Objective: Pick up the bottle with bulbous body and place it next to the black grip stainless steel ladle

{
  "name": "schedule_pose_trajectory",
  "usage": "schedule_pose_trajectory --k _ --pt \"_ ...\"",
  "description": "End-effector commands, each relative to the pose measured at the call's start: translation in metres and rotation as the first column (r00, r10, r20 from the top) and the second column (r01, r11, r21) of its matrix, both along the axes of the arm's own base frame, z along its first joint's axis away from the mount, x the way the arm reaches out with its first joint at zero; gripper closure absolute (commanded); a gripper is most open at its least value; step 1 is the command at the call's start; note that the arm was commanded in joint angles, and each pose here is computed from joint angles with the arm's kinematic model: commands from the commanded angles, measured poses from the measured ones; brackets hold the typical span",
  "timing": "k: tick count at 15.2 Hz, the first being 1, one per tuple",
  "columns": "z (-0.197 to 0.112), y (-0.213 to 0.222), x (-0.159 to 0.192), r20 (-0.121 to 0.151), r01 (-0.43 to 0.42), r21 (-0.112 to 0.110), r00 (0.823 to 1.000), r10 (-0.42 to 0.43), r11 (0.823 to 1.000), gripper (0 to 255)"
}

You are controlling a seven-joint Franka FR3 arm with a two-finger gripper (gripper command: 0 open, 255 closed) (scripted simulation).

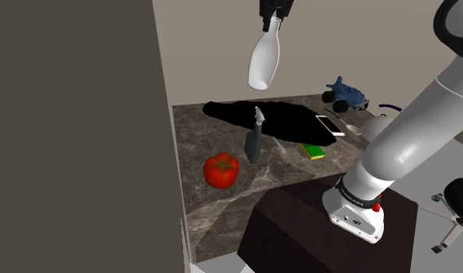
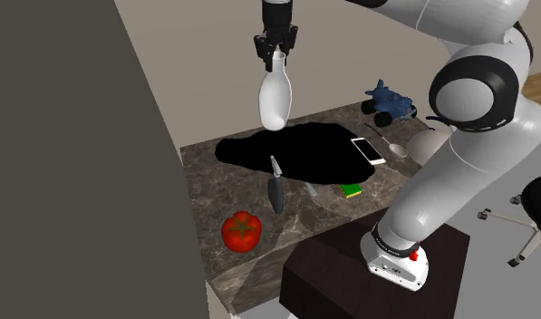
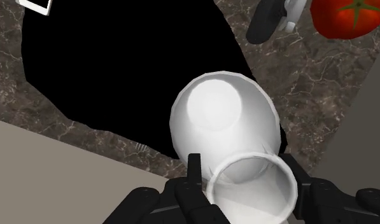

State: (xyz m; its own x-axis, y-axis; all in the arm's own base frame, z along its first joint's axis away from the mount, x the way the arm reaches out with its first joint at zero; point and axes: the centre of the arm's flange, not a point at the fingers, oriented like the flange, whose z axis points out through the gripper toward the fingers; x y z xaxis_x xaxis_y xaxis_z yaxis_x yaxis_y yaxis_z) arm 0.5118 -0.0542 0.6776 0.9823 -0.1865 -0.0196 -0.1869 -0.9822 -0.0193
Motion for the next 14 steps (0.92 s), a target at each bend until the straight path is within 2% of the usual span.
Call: schedule_pose_trajectory --k 1,14 --pt "-0.007 -0.024 -0.004 0.001 -0.001 0.001 1.0 0.001 1.0 255" --pt "-0.057 -0.187 -0.023 0.001 -0.001 0.001 1.0 0.001 1.0 255"
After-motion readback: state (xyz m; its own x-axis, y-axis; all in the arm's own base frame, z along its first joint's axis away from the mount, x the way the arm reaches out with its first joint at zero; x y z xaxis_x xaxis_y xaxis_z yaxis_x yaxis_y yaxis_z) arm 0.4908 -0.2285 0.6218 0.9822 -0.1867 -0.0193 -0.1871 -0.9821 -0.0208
